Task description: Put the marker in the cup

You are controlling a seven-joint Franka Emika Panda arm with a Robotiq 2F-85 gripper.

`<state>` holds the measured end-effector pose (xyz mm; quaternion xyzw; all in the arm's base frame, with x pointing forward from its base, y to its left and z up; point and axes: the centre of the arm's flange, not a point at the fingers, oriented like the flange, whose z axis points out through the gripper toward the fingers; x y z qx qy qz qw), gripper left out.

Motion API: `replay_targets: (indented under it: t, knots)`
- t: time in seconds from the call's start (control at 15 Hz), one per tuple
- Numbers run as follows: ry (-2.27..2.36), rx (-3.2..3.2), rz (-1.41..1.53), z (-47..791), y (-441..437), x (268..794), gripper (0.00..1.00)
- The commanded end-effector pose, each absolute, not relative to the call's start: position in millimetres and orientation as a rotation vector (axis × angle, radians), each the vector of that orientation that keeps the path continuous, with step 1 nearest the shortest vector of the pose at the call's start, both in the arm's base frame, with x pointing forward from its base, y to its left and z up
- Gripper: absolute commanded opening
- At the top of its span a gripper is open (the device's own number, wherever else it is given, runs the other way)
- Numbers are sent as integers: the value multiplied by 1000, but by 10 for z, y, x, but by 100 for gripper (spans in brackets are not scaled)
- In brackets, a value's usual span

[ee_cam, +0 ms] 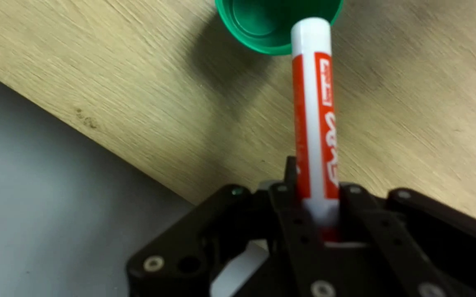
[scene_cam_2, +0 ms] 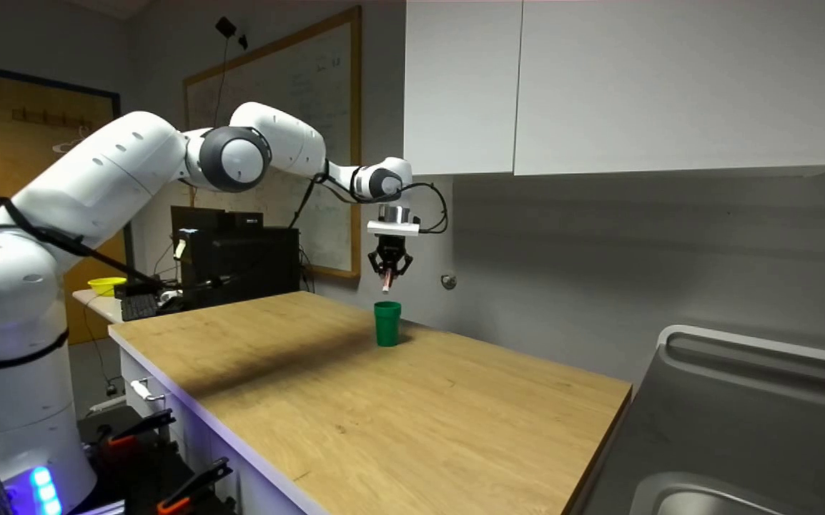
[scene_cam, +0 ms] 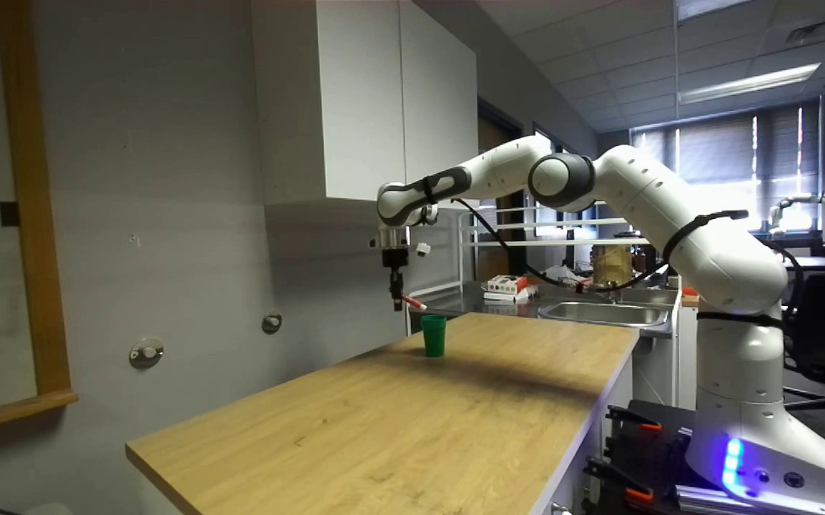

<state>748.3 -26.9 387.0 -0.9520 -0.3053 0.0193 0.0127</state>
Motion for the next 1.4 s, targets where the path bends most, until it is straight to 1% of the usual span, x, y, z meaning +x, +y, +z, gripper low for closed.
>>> replay_targets:
  t: [0.0,0.4,0.87,1.33]
  knots:
    - [-1000,-2906,-25,3957,-395,7596,7]
    - [-1049,-2819,-147,3993,-561,7559,6]
    - [-1001,-2758,-186,3873,-863,7426,6]
    - [-963,-2699,-191,3635,-841,7335,6]
